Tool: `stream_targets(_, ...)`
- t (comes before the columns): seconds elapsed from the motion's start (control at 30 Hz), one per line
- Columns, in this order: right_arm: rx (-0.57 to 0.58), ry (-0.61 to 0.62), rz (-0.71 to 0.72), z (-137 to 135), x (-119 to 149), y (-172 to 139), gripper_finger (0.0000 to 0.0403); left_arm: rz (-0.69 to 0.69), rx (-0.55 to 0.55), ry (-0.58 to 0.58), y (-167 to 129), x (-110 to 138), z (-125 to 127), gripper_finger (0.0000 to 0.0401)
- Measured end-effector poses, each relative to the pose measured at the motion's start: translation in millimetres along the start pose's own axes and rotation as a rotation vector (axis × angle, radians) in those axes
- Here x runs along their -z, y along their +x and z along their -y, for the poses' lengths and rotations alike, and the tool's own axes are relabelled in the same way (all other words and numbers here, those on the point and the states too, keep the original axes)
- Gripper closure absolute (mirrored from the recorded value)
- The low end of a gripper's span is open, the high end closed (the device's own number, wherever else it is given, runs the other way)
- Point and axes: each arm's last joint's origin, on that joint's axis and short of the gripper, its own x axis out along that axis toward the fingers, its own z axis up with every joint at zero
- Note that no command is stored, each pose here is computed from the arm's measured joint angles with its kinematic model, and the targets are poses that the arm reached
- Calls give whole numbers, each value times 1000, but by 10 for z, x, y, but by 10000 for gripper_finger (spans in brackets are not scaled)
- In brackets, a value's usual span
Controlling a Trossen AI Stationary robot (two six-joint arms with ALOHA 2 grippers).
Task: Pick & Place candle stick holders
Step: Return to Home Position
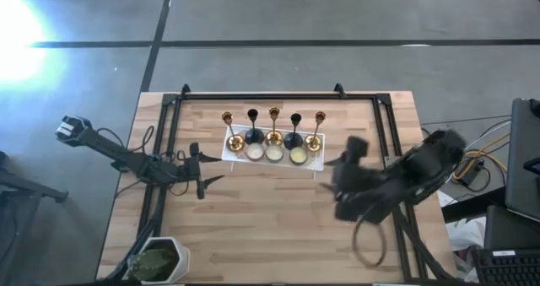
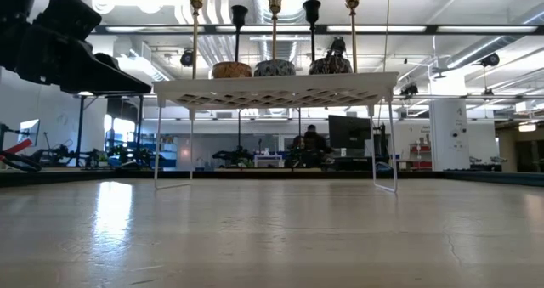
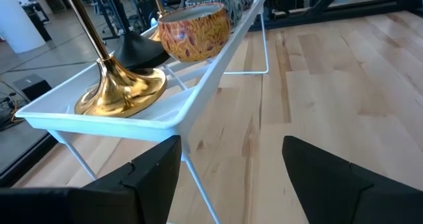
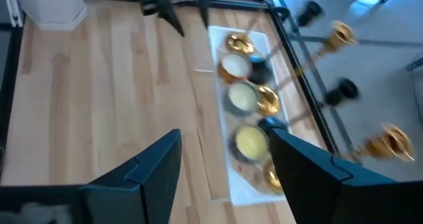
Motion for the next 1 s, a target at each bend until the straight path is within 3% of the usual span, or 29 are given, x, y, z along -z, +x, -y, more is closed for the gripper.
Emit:
stream_targets(0.23, -11, 153, 15, 449, 479, -166, 209, -4, 0, 3, 0, 5, 0, 133)
stream_targets(0.53, -307, 236, 167, 351, 1196, 306, 250, -3, 1, 2, 0, 4, 1, 133)
stream_targets(1.0, -462, 369, 309, 487, 2267, 797, 303, -3, 1, 3, 0, 4, 1, 133)
